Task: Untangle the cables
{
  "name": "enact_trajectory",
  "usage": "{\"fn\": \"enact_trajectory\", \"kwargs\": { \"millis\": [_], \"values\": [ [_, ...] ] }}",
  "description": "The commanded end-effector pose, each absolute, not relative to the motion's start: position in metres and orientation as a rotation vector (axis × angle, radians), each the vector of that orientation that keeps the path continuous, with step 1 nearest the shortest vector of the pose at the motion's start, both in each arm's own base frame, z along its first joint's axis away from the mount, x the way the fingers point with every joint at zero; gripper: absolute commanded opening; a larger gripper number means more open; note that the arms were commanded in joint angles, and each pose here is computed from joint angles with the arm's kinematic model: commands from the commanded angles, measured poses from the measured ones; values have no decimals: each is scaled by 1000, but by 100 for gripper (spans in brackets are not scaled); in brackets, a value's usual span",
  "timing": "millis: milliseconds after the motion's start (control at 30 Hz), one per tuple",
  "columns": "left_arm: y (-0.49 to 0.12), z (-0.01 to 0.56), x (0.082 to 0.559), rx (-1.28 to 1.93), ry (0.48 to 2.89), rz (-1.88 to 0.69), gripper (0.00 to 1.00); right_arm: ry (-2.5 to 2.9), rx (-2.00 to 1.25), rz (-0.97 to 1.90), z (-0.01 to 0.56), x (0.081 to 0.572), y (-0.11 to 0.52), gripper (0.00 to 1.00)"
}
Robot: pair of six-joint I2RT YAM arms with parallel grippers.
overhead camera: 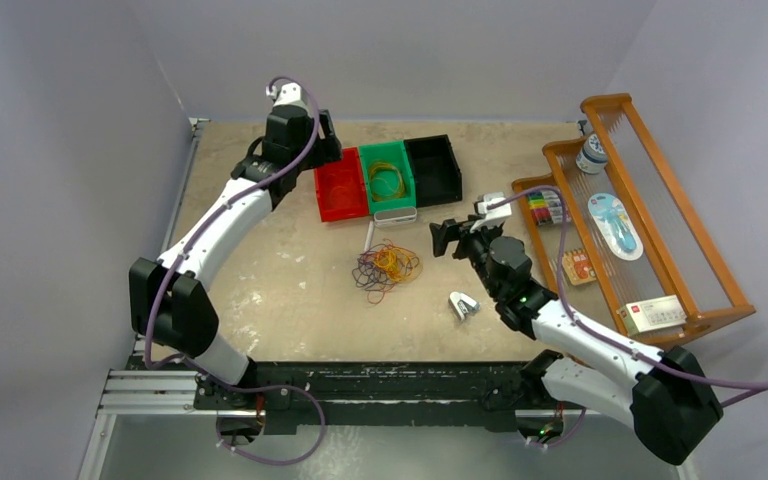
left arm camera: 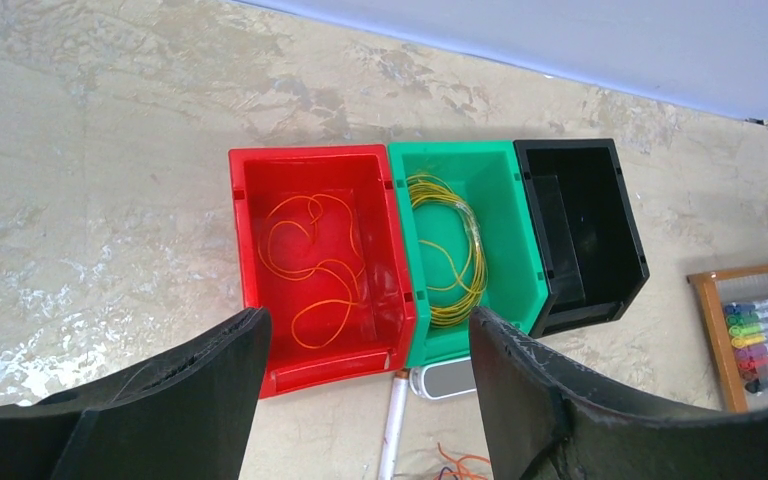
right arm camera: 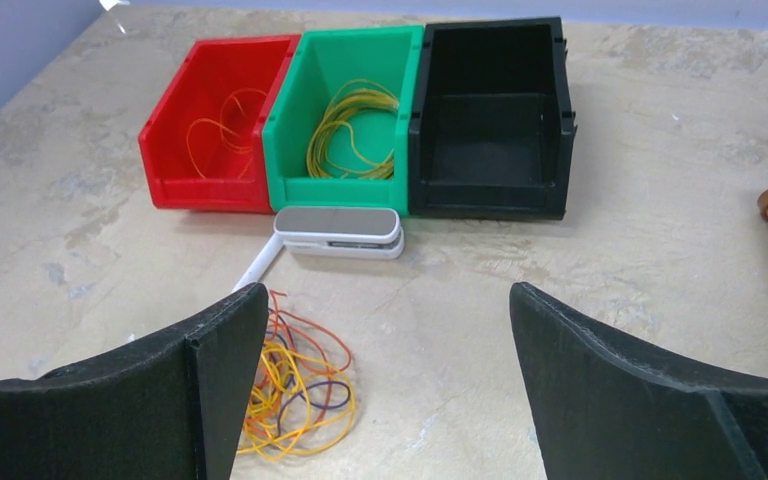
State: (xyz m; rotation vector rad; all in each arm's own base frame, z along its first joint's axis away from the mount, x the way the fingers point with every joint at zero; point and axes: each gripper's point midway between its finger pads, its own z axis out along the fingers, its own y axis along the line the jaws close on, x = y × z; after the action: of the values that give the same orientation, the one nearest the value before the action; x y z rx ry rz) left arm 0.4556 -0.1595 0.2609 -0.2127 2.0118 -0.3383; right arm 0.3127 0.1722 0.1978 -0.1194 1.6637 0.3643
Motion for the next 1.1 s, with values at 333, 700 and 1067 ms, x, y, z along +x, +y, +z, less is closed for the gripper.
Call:
{"fn": "enact_trajectory", "kwargs": {
  "millis": [333, 700, 1067],
  "values": [
    [-155, 294, 445, -183, 1912, -360, 74, 1638, -137, 351, 215, 315, 172, 93],
    [-162, 293, 424, -127, 1953, -399, 77, 1632, -130, 366, 220, 312, 171, 94],
    [-228, 230, 345, 110, 2168, -451, 73, 1665, -185, 474, 210, 300, 187, 89]
  ]
}}
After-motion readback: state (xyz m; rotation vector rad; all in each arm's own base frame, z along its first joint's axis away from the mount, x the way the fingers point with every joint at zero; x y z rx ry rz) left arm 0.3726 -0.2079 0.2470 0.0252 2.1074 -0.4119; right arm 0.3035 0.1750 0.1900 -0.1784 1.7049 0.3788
